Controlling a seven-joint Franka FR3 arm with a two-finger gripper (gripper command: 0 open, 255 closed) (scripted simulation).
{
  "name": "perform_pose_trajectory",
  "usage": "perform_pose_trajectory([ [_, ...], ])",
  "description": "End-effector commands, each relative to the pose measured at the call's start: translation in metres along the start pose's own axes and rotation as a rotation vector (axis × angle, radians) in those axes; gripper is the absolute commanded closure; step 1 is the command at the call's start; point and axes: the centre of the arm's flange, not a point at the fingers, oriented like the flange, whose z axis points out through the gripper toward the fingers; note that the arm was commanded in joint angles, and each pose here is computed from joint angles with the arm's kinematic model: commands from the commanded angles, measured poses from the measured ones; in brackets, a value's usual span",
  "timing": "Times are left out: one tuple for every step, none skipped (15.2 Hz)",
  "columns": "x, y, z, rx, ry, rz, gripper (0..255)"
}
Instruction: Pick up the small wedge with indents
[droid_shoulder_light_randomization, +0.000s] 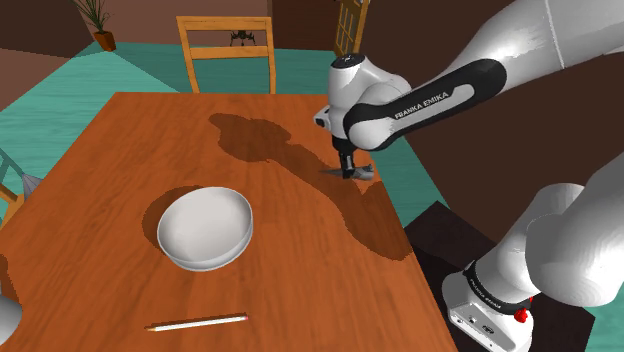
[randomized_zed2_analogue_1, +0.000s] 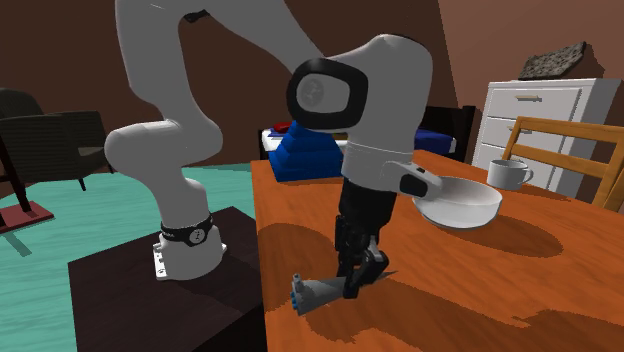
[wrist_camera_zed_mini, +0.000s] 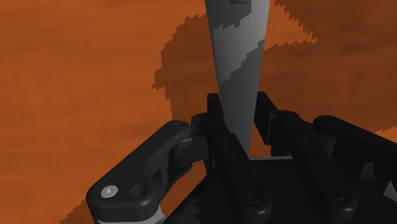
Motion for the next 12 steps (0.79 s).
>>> perform_pose_trajectory([
  [-0.002, 0.002, -0.01, 0.0, 0.0, 0.0, 255],
  [-0.003, 0.002, -0.015, 0.0, 0.0, 0.0, 255],
  [-0.004, 0.002, -0.02, 0.0, 0.0, 0.0, 255],
  [-0.005, 0.002, -0.025, 0.0, 0.0, 0.0, 255],
  [-0.006, 0.003, -0.031, 0.0, 0.0, 0.0, 255],
  [-0.007, 0.003, -0.036, 0.0, 0.0, 0.0, 255],
  [-0.008, 0.003, -0.041, 0.0, 0.0, 0.0, 255],
  [-0.009, 0.003, -0.046, 0.0, 0.0, 0.0, 255],
  [-0.01, 0.004, -0.051, 0.0, 0.0, 0.0, 255],
  [-0.011, 0.004, -0.057, 0.0, 0.0, 0.0, 255],
  [-0.011, 0.004, -0.057, 0.0, 0.0, 0.0, 255],
  [-0.011, 0.004, -0.057, 0.0, 0.0, 0.0, 255],
])
